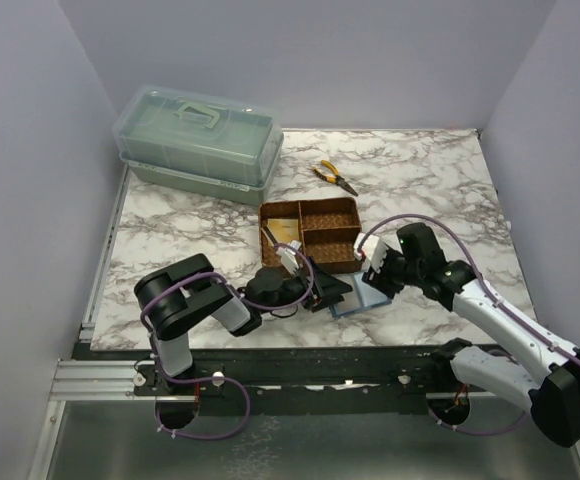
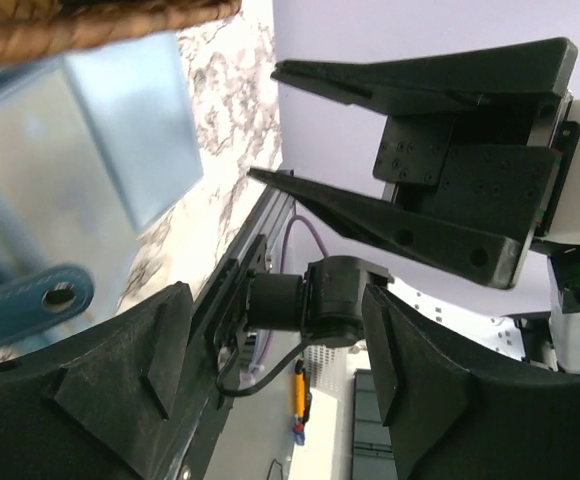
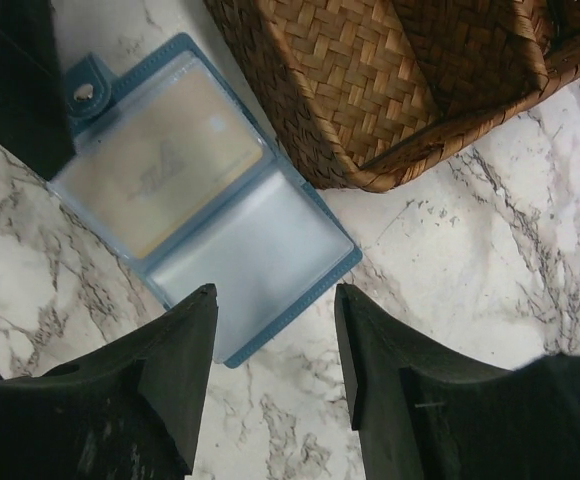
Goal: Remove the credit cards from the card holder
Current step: Remove the credit card from the card holder.
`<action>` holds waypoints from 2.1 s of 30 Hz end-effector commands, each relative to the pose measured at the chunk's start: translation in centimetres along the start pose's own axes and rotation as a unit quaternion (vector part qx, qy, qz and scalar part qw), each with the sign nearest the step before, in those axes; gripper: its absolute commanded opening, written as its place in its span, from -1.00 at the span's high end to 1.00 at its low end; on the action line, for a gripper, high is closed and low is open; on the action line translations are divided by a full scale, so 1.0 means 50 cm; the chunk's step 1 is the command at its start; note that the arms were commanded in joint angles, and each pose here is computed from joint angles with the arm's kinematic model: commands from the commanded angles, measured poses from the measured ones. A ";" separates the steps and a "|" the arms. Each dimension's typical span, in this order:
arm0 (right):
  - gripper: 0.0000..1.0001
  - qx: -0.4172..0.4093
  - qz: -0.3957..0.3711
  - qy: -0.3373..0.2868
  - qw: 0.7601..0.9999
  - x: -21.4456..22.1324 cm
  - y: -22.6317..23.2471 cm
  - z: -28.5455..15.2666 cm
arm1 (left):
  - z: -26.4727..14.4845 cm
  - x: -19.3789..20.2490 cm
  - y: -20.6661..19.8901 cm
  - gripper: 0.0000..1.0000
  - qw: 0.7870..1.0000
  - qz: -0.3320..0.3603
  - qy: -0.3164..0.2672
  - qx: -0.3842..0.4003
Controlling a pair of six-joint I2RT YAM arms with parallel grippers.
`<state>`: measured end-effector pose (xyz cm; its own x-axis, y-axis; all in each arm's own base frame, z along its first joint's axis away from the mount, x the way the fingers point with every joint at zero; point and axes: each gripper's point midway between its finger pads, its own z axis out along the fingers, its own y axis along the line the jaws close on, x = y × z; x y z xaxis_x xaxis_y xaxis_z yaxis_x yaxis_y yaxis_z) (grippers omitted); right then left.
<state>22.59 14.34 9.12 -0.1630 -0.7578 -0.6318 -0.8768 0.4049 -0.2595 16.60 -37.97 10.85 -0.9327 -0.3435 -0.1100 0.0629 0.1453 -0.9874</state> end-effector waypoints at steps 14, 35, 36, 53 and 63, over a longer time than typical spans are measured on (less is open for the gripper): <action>-0.61 -0.227 -0.108 -0.173 0.952 -0.055 0.176 0.004 | -0.066 -0.050 0.002 -0.53 0.995 0.033 -0.082 -0.040; -0.19 -0.157 -0.167 -0.087 0.969 -0.016 0.160 0.135 | -0.121 -0.060 0.029 -0.98 0.989 0.024 -0.105 -0.104; -0.12 -0.152 -0.165 -0.086 0.971 -0.017 0.156 0.134 | -0.120 -0.059 0.029 -0.98 0.989 0.024 -0.103 -0.104; 0.26 -0.114 -0.132 -0.090 0.980 -0.033 0.124 0.096 | -0.068 -0.048 0.008 -0.96 0.993 0.033 -0.063 -0.096; 0.22 -0.107 -0.122 -0.092 0.982 -0.033 0.115 0.088 | -0.038 -0.045 -0.006 -0.96 0.995 0.029 -0.048 -0.081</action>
<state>19.69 20.71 5.42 0.1570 -0.6978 -0.6989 -0.9580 0.0643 -0.2794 17.79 -34.38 10.51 -0.8799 -0.4398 -0.1797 0.0169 0.3491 -0.9369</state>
